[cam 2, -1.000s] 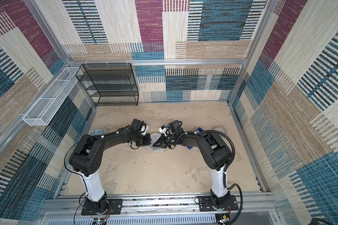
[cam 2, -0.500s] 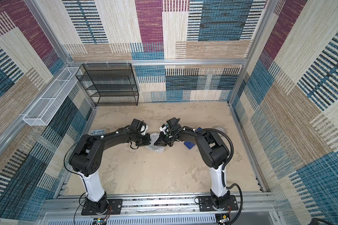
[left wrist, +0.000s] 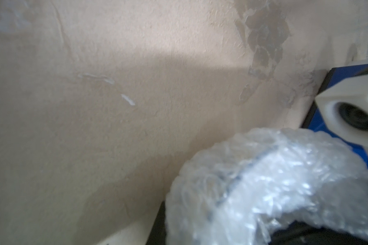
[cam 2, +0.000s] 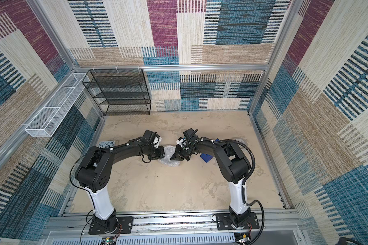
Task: Wrap bowls in bubble wrap
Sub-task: Stick the tape on the bubble wrap.
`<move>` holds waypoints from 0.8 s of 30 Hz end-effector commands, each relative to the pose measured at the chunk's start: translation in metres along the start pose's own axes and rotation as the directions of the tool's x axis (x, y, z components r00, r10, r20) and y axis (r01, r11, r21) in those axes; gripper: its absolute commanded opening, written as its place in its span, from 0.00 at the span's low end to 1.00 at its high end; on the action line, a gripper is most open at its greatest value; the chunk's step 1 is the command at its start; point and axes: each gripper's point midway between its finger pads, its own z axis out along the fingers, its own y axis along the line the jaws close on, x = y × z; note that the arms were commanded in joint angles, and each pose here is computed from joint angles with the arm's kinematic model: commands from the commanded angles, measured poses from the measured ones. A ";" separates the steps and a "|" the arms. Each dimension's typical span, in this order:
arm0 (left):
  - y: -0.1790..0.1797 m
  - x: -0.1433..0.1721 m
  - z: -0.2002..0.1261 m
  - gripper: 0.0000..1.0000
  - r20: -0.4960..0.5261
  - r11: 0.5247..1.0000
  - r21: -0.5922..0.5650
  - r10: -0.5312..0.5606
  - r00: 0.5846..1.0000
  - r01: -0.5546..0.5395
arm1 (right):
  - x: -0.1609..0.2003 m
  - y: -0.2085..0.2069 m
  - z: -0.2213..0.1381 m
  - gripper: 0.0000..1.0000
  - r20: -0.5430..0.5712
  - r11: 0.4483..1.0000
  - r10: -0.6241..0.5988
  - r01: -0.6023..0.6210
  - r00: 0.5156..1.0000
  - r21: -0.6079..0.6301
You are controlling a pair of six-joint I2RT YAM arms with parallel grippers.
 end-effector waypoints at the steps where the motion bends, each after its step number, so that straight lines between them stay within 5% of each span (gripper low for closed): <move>1: -0.004 -0.006 -0.002 0.00 0.019 1.000 0.014 0.024 1.000 -0.025 | -0.004 -0.009 -0.006 0.33 0.031 0.997 0.026 -0.029 0.999 0.074; 6: -0.004 -0.007 -0.001 0.00 0.018 1.000 0.012 0.024 1.000 -0.024 | -0.016 0.004 -0.019 0.57 0.089 0.994 -0.011 0.001 0.996 0.109; 17: -0.003 -0.008 -0.001 0.00 0.015 1.000 0.001 0.027 1.000 -0.027 | -0.014 0.015 -0.038 0.60 0.138 0.990 -0.047 0.028 0.989 0.136; 24: -0.001 -0.008 0.000 0.00 0.015 1.000 -0.004 0.028 0.999 -0.028 | -0.015 0.062 -0.059 0.49 0.207 0.990 -0.138 0.136 0.968 0.023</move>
